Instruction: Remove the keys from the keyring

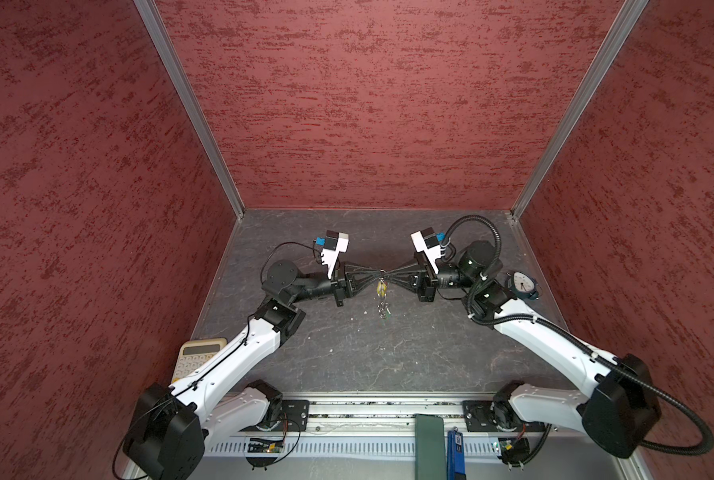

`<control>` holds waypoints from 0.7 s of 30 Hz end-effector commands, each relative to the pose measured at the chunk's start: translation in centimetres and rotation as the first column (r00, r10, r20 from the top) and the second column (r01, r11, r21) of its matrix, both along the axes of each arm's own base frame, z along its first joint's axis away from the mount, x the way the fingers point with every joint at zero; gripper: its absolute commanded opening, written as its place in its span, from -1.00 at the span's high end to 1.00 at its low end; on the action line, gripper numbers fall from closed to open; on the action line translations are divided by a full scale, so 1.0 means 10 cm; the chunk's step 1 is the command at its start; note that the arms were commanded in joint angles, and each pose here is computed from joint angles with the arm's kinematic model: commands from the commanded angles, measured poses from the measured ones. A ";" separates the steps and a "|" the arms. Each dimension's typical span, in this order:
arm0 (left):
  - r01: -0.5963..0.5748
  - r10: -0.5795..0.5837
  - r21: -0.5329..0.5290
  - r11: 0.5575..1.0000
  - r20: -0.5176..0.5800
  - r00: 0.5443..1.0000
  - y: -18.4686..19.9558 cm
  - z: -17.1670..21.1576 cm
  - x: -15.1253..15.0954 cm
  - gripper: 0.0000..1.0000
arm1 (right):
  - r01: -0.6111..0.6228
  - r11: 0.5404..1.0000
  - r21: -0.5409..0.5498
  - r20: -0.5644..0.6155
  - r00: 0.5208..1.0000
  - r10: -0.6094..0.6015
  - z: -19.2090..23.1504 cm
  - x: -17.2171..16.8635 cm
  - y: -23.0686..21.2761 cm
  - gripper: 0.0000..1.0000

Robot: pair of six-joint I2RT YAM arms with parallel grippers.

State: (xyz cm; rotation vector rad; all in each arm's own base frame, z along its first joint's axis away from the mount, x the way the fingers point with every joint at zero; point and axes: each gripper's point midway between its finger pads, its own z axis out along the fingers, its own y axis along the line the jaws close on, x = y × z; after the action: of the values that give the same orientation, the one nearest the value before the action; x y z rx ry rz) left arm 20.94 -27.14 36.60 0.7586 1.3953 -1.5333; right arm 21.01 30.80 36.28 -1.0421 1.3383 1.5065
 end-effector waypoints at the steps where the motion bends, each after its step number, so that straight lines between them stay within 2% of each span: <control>1: 0.022 -0.021 -0.015 1.000 0.031 0.999 -0.02 0.13 -0.05 0.95 | -0.006 0.999 0.038 0.055 0.998 0.004 0.14 -0.03 0.00 1.00; 9: -0.040 0.039 0.011 0.999 0.032 0.999 0.01 0.18 -0.08 1.00 | 0.059 0.997 0.047 0.041 0.997 -0.061 0.11 0.03 -0.03 1.00; 13: -0.061 0.060 0.079 0.995 0.014 0.998 -0.01 0.15 -0.13 1.00 | 0.141 0.988 0.064 0.035 0.989 -0.144 0.12 0.04 -0.12 0.43; 15: -0.067 0.067 0.106 0.992 0.001 0.998 -0.02 0.14 -0.15 1.00 | 0.176 0.982 0.074 0.039 0.983 -0.179 0.13 0.03 -0.18 0.23; 21: -0.067 0.073 0.197 0.978 -0.022 0.997 -0.06 0.13 -0.23 1.00 | 0.344 0.935 0.091 0.016 0.938 -0.347 0.11 0.15 -0.36 -0.15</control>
State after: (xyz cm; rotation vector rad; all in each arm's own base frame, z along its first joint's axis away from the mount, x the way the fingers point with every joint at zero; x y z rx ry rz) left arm 18.82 -27.67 38.84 0.7843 1.5160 -1.4300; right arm 21.04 28.24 37.12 -0.8360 1.3308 1.3577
